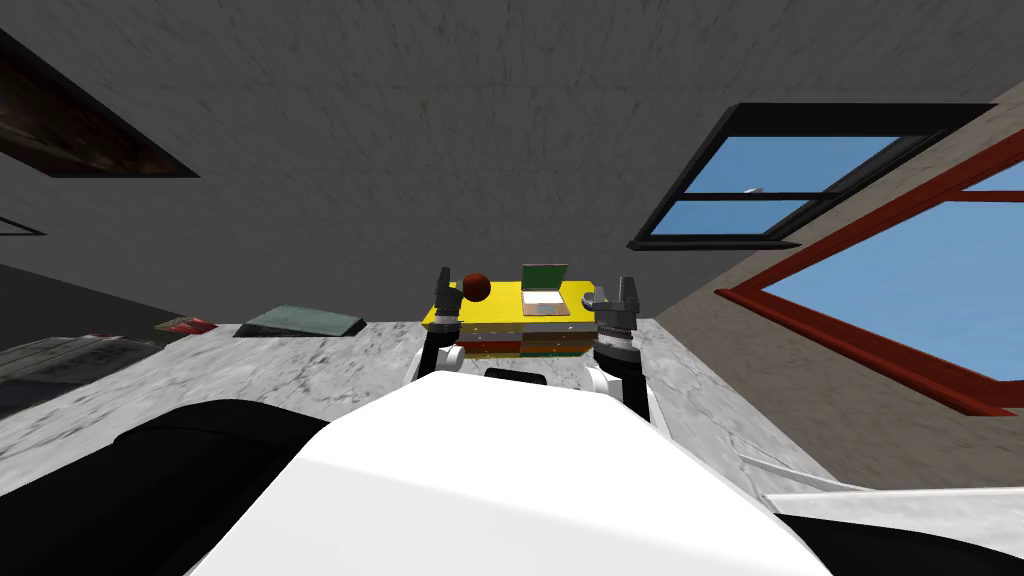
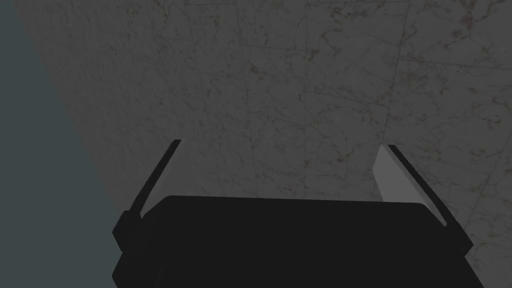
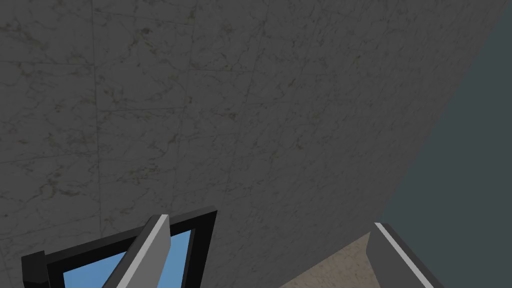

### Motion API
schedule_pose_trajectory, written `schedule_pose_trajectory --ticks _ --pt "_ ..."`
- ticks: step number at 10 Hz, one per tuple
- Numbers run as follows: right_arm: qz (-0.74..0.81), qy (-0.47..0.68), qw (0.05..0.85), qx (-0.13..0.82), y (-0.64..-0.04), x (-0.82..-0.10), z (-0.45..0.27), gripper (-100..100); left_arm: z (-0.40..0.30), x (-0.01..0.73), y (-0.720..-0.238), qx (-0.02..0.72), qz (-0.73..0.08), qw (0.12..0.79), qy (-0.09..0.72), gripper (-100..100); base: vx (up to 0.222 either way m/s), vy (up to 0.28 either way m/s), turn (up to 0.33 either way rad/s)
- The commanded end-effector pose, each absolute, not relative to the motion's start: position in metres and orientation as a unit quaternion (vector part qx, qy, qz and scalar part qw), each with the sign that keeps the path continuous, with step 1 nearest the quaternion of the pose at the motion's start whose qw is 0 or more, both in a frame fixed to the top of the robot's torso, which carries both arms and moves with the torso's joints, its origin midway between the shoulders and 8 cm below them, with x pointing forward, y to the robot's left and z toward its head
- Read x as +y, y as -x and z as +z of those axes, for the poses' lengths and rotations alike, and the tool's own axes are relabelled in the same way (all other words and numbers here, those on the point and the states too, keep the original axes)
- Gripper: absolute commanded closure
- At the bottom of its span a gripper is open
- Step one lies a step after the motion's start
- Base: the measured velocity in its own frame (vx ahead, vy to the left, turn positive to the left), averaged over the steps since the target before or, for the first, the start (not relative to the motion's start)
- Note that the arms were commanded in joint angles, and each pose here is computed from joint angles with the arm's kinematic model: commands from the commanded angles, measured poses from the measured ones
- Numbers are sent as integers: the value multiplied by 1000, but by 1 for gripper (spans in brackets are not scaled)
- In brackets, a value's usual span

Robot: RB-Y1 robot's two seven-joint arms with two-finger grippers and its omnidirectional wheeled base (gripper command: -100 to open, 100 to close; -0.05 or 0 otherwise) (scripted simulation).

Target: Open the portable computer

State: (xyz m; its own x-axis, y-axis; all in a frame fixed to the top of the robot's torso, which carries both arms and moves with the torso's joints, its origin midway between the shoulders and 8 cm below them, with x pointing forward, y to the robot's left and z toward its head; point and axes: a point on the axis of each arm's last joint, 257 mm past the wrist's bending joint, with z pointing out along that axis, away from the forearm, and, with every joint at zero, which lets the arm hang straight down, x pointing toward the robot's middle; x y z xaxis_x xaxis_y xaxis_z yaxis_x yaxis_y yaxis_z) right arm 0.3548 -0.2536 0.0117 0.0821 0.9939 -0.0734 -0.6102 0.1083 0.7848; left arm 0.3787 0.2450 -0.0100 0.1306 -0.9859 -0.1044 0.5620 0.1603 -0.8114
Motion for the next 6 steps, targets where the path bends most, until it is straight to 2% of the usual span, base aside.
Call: schedule_pose_trajectory --ticks 1,6 --pt "597 -299 672 320 -355 -254 12 0 -10 245 -379 337 -567 683 314 0 0 0 0" --pt "597 -299 672 320 -355 -254 12 0 -10 245 -379 337 -567 683 314 0 0 0 0"
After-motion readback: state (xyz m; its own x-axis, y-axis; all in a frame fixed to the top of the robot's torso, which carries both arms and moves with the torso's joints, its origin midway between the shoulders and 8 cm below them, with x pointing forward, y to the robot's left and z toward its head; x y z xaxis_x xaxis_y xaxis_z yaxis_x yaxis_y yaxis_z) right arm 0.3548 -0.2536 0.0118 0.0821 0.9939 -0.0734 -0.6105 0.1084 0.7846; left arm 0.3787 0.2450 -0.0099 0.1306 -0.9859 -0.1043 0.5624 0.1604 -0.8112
